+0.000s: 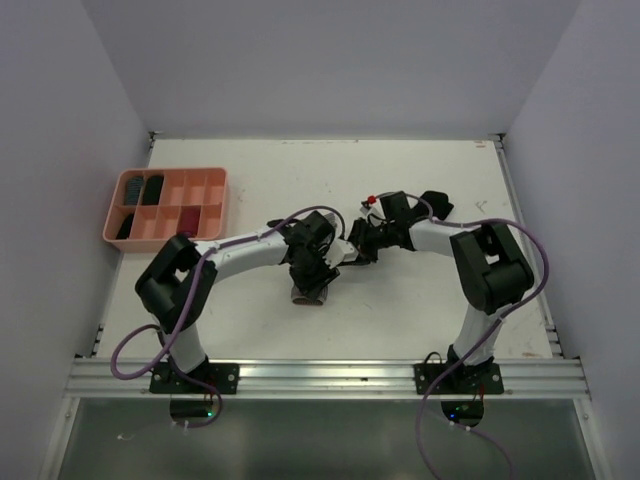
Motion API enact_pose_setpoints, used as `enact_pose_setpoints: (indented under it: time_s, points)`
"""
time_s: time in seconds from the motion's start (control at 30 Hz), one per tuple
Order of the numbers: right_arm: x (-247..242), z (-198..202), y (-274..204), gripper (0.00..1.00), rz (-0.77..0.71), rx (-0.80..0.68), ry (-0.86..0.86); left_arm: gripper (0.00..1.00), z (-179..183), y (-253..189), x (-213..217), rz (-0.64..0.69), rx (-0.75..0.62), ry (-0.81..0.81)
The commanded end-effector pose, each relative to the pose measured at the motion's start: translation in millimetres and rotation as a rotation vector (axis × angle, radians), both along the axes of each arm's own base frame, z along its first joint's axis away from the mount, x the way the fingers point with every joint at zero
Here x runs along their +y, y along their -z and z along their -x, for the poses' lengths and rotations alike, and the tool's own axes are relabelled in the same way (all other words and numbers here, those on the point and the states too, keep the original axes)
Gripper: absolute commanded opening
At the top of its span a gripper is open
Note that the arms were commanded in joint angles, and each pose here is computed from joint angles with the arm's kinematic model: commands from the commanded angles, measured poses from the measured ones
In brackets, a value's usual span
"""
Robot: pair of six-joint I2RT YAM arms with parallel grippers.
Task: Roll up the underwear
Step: Fold the underwear
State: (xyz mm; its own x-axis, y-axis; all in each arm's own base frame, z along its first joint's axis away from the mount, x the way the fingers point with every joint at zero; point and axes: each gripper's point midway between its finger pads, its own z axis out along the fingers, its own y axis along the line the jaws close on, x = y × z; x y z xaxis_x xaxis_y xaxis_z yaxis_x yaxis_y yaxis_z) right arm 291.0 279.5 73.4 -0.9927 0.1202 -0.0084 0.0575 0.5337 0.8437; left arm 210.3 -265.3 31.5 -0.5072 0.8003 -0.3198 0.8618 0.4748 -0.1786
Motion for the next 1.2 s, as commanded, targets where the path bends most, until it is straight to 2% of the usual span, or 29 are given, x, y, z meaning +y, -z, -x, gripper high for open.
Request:
enact_pose_setpoints:
  time_s: [0.0, 0.13, 0.23, 0.47, 0.5, 0.57, 0.8, 1.0, 1.17]
  points:
    - [-0.5, 28.4, 15.7, 0.20, 0.006, 0.104, -0.055, 0.50, -7.1, -26.9, -10.9, 0.062, -0.040, 0.015]
    - [11.4, 40.8, 17.9, 0.18, 0.003, 0.132, -0.094, 0.49, -10.3, -32.3, -12.7, 0.070, -0.056, 0.013]
    - [18.7, 49.0, 19.7, 0.18, -0.003, 0.147, -0.114, 0.45, -11.2, -30.8, -12.6, 0.067, -0.055, 0.010]
    - [26.6, 63.5, 38.6, 0.21, 0.037, 0.195, -0.135, 0.23, -13.1, -28.9, -12.8, 0.070, -0.054, 0.001]
    - [26.1, 64.7, 44.4, 0.21, 0.049, 0.210, -0.134, 0.17, -13.5, -29.0, -13.1, 0.072, -0.053, 0.002]
    - [25.7, 68.9, 59.8, 0.21, 0.074, 0.250, -0.136, 0.16, -15.3, -30.6, -14.0, 0.080, -0.054, 0.001]
    - [29.0, 74.5, 80.6, 0.20, 0.093, 0.312, -0.143, 0.00, -8.3, -40.0, -20.1, 0.141, -0.040, 0.009]
    - [30.5, 76.0, 81.3, 0.19, 0.088, 0.330, -0.134, 0.00, -5.3, -51.3, -28.4, 0.209, -0.044, 0.015]
    - [33.4, 74.6, 77.2, 0.19, 0.077, 0.323, -0.142, 0.00, -3.3, -37.6, -30.6, 0.208, -0.018, 0.016]
